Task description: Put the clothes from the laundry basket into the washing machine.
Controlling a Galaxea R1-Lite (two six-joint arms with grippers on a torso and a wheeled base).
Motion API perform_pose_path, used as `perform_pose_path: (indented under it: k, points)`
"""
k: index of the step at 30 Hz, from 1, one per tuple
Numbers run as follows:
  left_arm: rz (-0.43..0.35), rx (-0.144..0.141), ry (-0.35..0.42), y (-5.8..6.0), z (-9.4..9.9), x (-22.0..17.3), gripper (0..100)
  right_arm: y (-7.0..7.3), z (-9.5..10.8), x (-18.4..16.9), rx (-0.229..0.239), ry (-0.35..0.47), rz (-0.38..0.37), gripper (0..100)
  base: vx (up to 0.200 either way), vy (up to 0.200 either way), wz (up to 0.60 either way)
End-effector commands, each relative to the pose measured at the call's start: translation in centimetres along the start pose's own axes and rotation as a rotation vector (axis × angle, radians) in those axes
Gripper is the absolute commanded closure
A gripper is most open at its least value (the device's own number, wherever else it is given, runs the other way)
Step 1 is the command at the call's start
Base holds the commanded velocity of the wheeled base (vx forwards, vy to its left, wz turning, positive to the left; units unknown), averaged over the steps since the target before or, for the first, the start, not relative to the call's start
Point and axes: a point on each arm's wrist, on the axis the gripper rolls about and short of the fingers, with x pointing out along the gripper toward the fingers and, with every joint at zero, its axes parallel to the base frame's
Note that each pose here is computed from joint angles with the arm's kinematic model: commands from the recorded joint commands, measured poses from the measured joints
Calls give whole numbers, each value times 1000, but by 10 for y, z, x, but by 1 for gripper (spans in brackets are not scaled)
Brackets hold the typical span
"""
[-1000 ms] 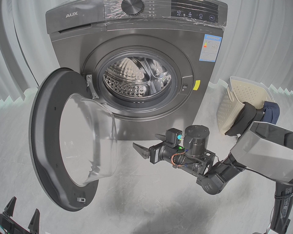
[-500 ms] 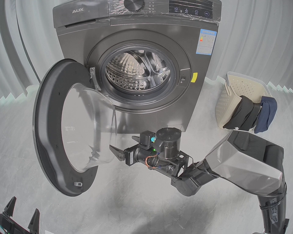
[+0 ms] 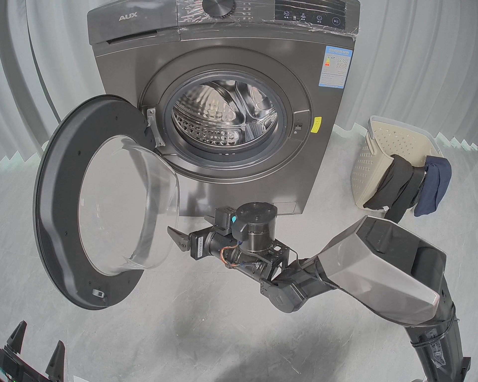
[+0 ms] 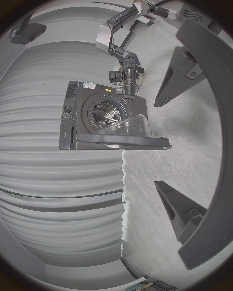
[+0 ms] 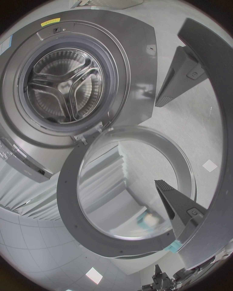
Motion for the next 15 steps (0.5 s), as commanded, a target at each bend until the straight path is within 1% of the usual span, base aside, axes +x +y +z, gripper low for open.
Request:
perform_pose_path:
  k: [1, 4, 7, 10, 11, 13, 15]
  points:
    - [0, 0, -2, 0, -5, 0, 0, -17, 4, 8, -1, -2, -50, 0, 0, 0, 0]
    - [0, 0, -2, 0, -5, 0, 0, -20, 2, 15, -2, 7, -64, 0, 0, 0, 0]
    - [0, 0, -2, 0, -5, 0, 0, -15, -3, 22, 0, 14, -55, 0, 0, 0, 0]
    - [0, 1, -2, 0, -5, 0, 0, -5, -11, 30, -1, 26, -37, 0, 0, 0, 0]
    - [0, 0, -2, 0, -5, 0, 0, 1, -15, 34, -1, 27, -33, 0, 0, 0, 0]
    - [0, 0, -2, 0, -5, 0, 0, 6, -20, 40, -3, 28, -31, 0, 0, 0, 0]
    - [0, 0, -2, 0, -5, 0, 0, 17, -25, 50, -2, 24, -15, 0, 0, 0, 0]
